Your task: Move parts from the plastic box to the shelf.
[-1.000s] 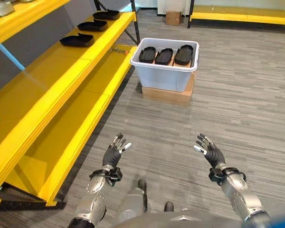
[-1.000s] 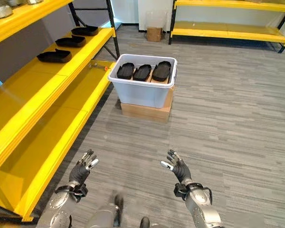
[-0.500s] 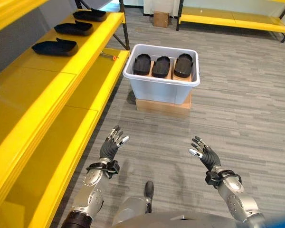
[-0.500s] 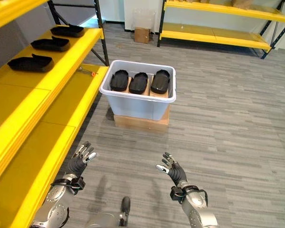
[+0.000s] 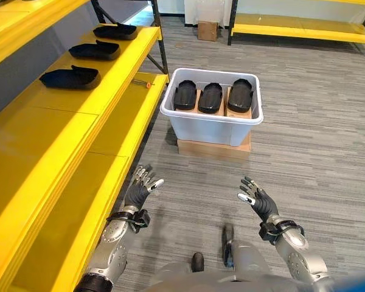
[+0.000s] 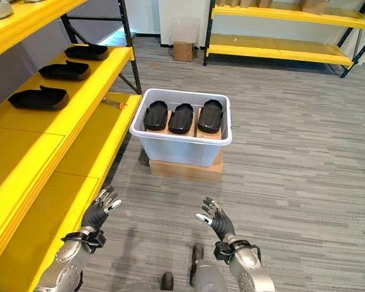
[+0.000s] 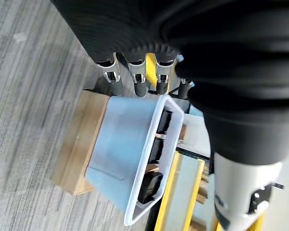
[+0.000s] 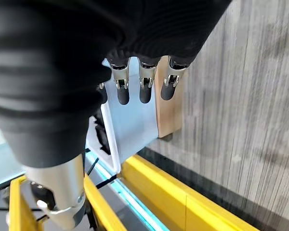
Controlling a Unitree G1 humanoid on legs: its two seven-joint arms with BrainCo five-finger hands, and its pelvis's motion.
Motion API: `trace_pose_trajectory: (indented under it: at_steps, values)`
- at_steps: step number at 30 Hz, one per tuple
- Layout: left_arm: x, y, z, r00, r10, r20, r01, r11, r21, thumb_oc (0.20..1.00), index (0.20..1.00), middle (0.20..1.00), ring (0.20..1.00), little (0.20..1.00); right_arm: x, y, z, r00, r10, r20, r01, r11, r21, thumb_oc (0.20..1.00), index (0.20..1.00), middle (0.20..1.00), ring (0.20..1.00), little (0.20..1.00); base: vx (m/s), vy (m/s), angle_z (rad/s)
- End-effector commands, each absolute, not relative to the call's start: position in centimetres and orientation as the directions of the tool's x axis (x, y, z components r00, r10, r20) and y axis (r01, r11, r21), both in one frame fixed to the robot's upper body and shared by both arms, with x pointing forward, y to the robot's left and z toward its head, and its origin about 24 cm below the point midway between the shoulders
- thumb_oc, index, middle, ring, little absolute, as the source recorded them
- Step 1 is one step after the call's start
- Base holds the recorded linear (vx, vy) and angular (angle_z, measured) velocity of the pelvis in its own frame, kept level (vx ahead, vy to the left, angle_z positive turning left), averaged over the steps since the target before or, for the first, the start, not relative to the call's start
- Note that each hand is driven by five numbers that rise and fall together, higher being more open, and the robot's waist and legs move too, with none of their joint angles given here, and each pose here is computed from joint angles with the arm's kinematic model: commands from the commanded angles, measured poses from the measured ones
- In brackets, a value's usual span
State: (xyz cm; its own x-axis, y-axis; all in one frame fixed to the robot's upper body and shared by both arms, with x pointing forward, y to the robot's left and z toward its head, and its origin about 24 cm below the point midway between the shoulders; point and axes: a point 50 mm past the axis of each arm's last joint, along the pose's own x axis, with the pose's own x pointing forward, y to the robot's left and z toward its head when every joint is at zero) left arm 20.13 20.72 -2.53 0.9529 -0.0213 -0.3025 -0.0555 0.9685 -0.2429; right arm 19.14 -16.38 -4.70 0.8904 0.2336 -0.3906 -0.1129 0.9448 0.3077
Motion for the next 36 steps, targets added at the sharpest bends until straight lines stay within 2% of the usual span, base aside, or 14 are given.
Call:
trace_pose_trajectory:
  at_steps: [1, 11, 19, 29, 36]
  values:
    - [20.5, 20.8, -0.4, 0.982, -0.052, -0.183, 0.016, 0.981, -0.194, 1.0, 1.0, 1.0, 1.0, 1.0, 20.5, -16.0, -2.9, 0.921, 0.261, -0.29, -0.175, 0.94, 0.292, 1.0, 1.0, 1.0, 1.0, 1.0, 0.17, -0.028, 0.23]
    - [21.5, 18.9, -0.5, 0.981, -0.093, -0.17, 0.048, 0.967, -0.251, 1.0, 1.0, 1.0, 1.0, 1.0, 20.8, -17.2, -2.3, 0.941, 0.216, -0.262, -0.135, 0.946, 0.293, 1.0, 1.0, 1.0, 1.0, 1.0, 0.42, -0.152, 0.37]
    - [21.3, 19.0, -0.6, 0.979, -0.088, -0.186, 0.036, 0.963, -0.267, 1.0, 1.0, 1.0, 1.0, 1.0, 20.6, -18.5, -2.2, 0.946, 0.169, -0.276, -0.092, 0.958, 0.272, 1.0, 1.0, 1.0, 1.0, 1.0, 0.23, -0.125, 0.0]
    - [20.7, 19.6, -0.8, 0.978, -0.068, -0.196, 0.02, 0.971, -0.238, 1.0, 1.0, 1.0, 1.0, 1.0, 20.5, -18.9, -2.3, 0.949, 0.152, -0.277, -0.086, 0.968, 0.238, 1.0, 1.0, 1.0, 1.0, 1.0, 0.24, 0.106, -0.17]
    - [20.6, 19.5, -0.9, 0.976, -0.087, -0.202, 0.038, 0.971, -0.236, 1.0, 1.0, 1.0, 1.0, 1.0, 19.7, -18.5, -3.0, 0.938, 0.169, -0.304, -0.081, 0.956, 0.281, 1.0, 1.0, 1.0, 1.0, 1.0, 0.22, 0.222, -0.23]
